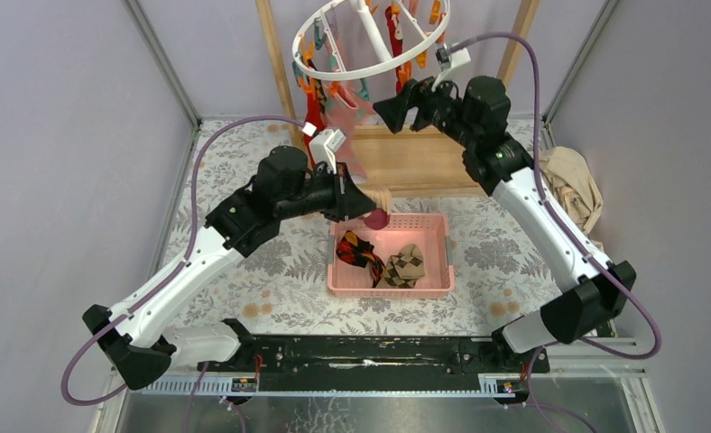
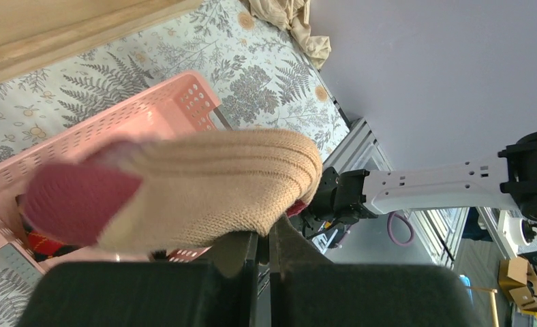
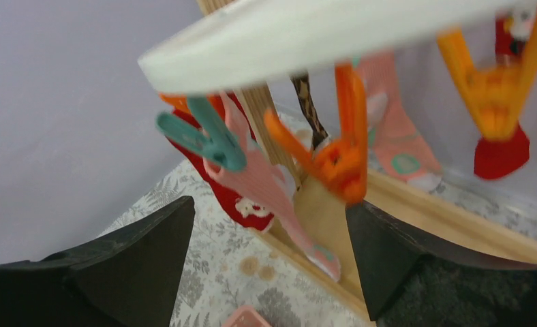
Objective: Remove the socks clipped to the hanger
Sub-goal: Remove the sock from the hanger, then place the sock in the bin, then remove the sock from the hanger.
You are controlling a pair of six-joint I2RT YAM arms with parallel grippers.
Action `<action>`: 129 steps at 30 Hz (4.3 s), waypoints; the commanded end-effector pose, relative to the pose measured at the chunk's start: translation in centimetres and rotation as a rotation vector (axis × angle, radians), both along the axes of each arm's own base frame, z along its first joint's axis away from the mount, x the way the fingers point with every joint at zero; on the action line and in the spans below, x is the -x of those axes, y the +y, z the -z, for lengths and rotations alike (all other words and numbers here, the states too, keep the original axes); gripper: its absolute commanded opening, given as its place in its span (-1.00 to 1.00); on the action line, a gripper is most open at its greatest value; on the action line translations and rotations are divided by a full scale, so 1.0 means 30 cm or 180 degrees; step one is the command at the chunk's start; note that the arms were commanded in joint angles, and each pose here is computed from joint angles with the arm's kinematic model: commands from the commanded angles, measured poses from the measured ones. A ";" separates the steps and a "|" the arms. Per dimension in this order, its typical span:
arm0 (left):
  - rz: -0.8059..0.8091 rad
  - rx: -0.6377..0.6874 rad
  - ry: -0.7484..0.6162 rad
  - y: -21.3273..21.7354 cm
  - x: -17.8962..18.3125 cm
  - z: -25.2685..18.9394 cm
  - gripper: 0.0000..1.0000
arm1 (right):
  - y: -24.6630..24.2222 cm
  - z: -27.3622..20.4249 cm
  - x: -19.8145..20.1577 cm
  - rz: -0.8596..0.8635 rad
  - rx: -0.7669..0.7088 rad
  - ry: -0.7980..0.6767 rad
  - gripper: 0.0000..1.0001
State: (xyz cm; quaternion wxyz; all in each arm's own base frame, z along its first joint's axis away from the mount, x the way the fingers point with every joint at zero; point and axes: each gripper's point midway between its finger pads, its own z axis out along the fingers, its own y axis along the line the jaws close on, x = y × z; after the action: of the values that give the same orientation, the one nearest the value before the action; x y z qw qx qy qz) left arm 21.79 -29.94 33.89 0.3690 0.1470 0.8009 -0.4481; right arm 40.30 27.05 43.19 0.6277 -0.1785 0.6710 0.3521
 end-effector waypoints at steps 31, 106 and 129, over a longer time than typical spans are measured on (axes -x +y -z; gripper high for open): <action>0.0287 -0.0634 0.0327 -0.394 -0.157 0.638 -0.47 | -0.363 0.402 0.223 0.1116 0.0130 0.1125 0.89; -0.1387 -0.1119 -0.0047 0.232 -0.133 0.332 0.97 | 0.311 0.727 -0.108 -0.0871 -0.0316 0.0988 -0.67; -0.1477 -0.1039 -0.0109 0.256 -0.129 0.287 0.97 | 0.145 0.440 0.222 -0.0979 -0.0285 0.1008 -0.89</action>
State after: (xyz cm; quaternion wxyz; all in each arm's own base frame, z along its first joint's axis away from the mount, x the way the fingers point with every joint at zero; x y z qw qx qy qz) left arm 25.04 -22.20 24.11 0.4322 0.0302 0.8762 -0.2110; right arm 35.87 31.89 29.05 0.4678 -0.1812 0.7124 0.4907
